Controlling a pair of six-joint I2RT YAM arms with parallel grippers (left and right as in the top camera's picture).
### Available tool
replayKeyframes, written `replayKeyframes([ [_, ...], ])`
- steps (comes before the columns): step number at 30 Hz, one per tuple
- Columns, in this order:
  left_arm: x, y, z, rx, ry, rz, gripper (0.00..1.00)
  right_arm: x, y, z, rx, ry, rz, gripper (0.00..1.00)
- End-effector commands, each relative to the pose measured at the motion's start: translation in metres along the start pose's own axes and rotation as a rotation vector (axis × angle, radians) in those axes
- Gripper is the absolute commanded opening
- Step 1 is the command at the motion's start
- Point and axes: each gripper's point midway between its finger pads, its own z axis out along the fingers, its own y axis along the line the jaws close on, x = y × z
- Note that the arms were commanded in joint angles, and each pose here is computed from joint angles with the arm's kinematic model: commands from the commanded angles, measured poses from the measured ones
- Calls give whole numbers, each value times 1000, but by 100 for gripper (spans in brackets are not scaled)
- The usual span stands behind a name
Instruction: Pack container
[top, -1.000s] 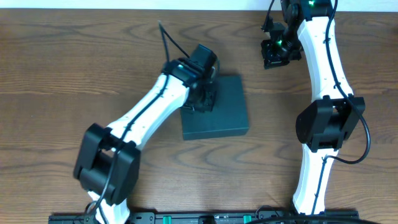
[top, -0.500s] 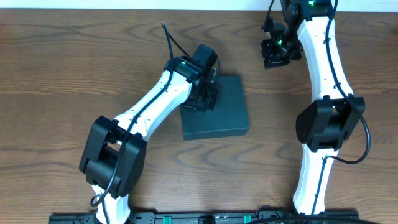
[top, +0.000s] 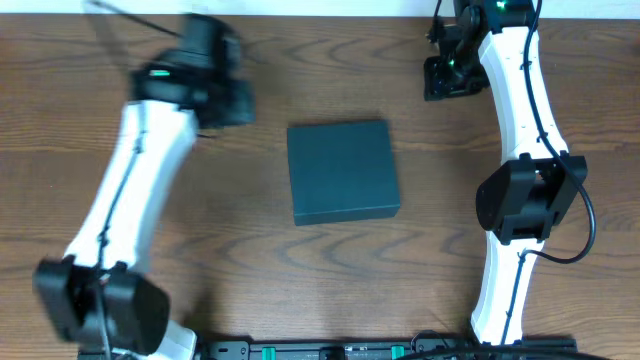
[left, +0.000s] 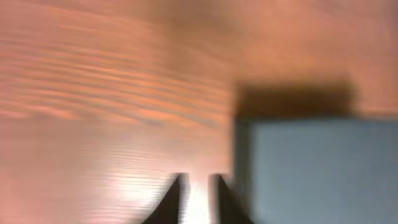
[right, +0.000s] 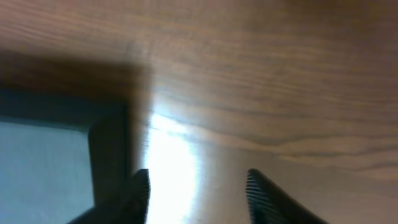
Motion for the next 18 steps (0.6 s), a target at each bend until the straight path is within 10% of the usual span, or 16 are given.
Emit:
replayKeyframes([
  [1,-12,47,-10,-87,-33,-77,56,-9,-10,-11,36,-51,18,76],
  [2,-14,59,-11,-100,-37,-104,62,-11,-12,-11,46,-60,20,99],
  [6,-18,88,-15,-131,-45,-167,95,-19,-22,-12,98,-92,25,99],
  [18,-19,101,-17,-145,-50,-195,99,-22,-22,-13,98,-101,24,99],
])
